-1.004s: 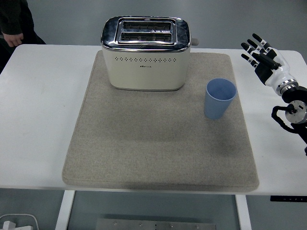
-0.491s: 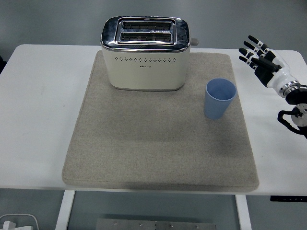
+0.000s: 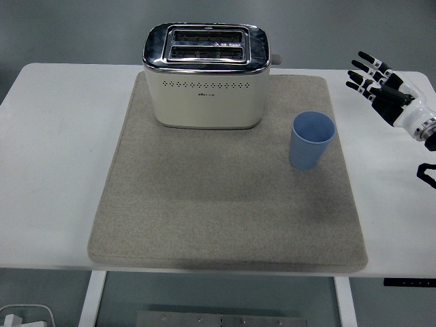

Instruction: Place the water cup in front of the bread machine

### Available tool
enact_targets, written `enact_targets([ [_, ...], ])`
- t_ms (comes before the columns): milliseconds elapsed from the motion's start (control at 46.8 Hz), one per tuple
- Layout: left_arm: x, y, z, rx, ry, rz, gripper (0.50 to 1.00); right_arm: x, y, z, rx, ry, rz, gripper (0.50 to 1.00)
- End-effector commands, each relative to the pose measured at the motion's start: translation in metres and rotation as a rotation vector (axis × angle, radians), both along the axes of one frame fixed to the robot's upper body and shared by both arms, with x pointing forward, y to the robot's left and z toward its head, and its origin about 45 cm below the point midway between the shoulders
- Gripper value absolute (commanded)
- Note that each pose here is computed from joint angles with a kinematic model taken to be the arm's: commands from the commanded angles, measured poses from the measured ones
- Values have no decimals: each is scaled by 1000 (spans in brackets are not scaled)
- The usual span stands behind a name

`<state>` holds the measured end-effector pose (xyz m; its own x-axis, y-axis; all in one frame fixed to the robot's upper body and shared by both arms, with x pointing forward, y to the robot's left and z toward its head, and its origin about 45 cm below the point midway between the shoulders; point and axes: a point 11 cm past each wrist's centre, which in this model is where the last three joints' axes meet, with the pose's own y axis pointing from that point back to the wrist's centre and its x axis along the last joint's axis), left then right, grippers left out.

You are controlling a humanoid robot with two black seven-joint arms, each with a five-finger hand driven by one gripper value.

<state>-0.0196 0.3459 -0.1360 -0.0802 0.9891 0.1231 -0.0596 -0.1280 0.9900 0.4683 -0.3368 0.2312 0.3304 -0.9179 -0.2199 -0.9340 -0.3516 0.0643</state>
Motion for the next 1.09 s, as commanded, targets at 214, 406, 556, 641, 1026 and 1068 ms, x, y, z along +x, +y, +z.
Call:
enact_targets([
  [214,0,0,0,-1,0,0,1000,-10,-8,2,-95,-60,90,928],
  [406,0,0,0,1,0,0,1000,-18,-15,-1,-107,-65,113,928],
  [556,0,0,0,-1,0,0,1000,-27,-19,-4,-104,-75,160,928],
  [641,0,0,0,-1,0,0,1000,-34,-26,-7,-127,-80,176,928],
  [1026,0,0,0,-1,0,0,1000,-61,-30,-16,-191,-139,263,926],
  [1068,0,0,0,1,0,0,1000,-64,-28,-18,-190,-141,272,926],
])
